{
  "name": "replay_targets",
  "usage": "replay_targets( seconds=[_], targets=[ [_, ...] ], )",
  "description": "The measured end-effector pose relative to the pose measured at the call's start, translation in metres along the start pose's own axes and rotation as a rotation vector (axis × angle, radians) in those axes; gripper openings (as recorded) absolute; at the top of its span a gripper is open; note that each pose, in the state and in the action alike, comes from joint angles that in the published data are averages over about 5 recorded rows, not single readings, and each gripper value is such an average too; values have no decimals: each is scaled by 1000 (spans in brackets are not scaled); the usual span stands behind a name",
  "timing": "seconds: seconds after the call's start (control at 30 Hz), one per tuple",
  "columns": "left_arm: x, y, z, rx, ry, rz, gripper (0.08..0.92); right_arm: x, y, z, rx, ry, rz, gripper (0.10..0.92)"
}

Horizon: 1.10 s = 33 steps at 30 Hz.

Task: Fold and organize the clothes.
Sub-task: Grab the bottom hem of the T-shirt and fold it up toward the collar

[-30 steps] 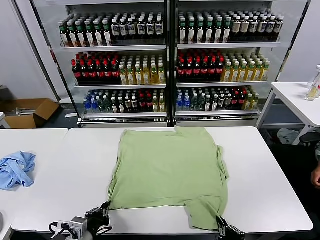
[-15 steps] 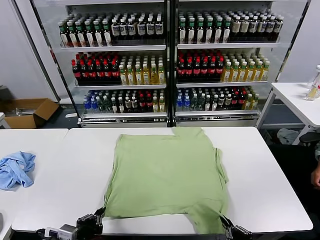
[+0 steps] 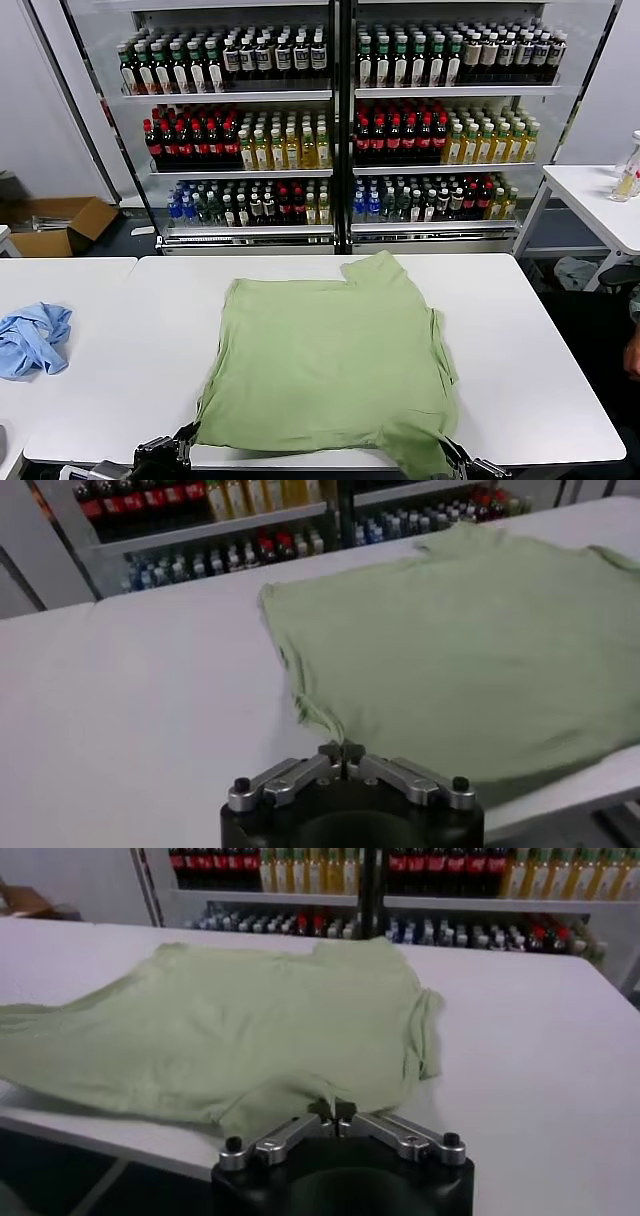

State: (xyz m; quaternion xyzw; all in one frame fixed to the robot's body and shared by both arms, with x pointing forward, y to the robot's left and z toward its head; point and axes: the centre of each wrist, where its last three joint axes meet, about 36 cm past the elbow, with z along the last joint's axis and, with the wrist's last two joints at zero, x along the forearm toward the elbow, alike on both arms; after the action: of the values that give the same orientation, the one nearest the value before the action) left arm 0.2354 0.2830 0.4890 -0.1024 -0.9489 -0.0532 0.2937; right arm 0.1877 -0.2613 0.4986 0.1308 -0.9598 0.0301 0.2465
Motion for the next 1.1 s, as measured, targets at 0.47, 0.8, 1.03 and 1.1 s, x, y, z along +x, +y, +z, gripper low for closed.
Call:
replay_targets(
  seconds=[0.47, 0.8, 1.03, 1.1],
  targets=[
    [-64, 31, -12, 138, -144, 67, 80, -69, -26, -20, -6, -97, 49, 115],
    [-112, 46, -15, 181, -185, 93, 80, -111, -43, -21, -13, -111, 80, 115],
    [-141, 52, -15, 193, -197, 107, 80, -131, -49, -16, -6, -117, 82, 115],
    [-147, 54, -16, 195, -198, 106, 80, -135, -51, -16, -3, -121, 83, 115]
  ],
)
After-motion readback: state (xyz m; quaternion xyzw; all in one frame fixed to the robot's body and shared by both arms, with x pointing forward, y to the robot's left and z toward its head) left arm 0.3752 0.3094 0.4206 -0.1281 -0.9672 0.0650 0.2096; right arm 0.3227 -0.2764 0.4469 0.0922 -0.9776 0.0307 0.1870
